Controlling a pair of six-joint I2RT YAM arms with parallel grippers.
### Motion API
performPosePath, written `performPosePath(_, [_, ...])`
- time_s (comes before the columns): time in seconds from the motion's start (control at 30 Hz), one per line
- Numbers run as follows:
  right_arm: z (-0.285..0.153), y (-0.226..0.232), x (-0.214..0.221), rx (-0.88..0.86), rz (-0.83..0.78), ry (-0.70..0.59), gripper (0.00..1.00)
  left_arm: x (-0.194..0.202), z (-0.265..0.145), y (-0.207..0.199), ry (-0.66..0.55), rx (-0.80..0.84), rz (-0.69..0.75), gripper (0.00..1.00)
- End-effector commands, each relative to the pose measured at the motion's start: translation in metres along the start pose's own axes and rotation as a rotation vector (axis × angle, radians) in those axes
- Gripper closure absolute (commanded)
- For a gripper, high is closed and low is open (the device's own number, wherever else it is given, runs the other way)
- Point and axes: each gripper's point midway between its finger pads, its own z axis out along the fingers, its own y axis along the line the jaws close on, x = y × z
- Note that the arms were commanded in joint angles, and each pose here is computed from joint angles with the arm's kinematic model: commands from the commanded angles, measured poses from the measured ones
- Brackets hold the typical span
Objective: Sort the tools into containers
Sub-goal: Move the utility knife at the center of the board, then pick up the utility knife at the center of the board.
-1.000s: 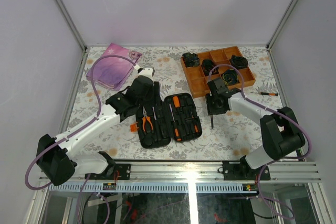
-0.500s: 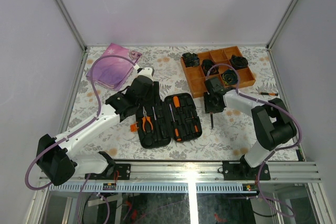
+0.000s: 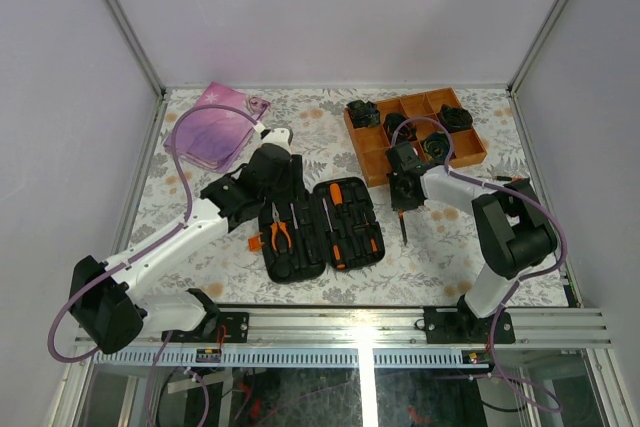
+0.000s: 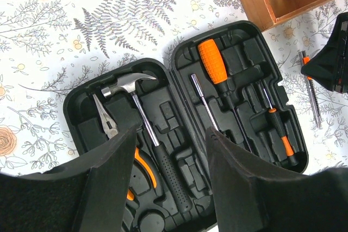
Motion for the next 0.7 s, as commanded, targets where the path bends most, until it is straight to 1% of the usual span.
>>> performPosePath(0.0, [0.006, -0.01, 0.011, 0.053, 0.011, 0.035, 0.82, -0.009, -0.005, 0.01, -0.035, -0.033, -0.008, 0.48])
performPosePath(0.17, [-0.009, -0.017, 0.001, 0.076, 0.006, -0.031, 0.87, -0.012, -0.007, 0.012, -0.045, -0.033, -0.032, 0.47])
performPosePath(0.2, [-0.019, -0.017, -0.007, 0.066, 0.008, -0.067, 0.87, -0.013, -0.007, 0.013, -0.047, -0.029, -0.041, 0.47])
performPosePath(0.37, [-0.053, -0.016, -0.025, 0.092, -0.015, -0.146, 0.88, -0.02, -0.008, 0.025, -0.059, -0.031, -0.105, 0.47])
performPosePath(0.47, [-0.074, -0.004, -0.037, 0.074, -0.031, -0.19, 0.89, -0.018, -0.008, 0.044, -0.03, -0.02, -0.18, 0.48])
performPosePath(0.53, [-0.089, 0.006, -0.045, 0.054, -0.032, -0.225, 0.89, -0.014, -0.009, 0.064, -0.005, -0.016, -0.246, 0.47])
performPosePath(0.6, [-0.104, 0.021, -0.053, 0.017, -0.031, -0.257, 0.89, -0.006, -0.012, 0.085, 0.017, -0.018, -0.311, 0.47])
performPosePath(0.67, [-0.117, 0.042, -0.06, -0.034, -0.036, -0.283, 0.89, -0.004, -0.018, 0.105, 0.013, -0.03, -0.364, 0.47])
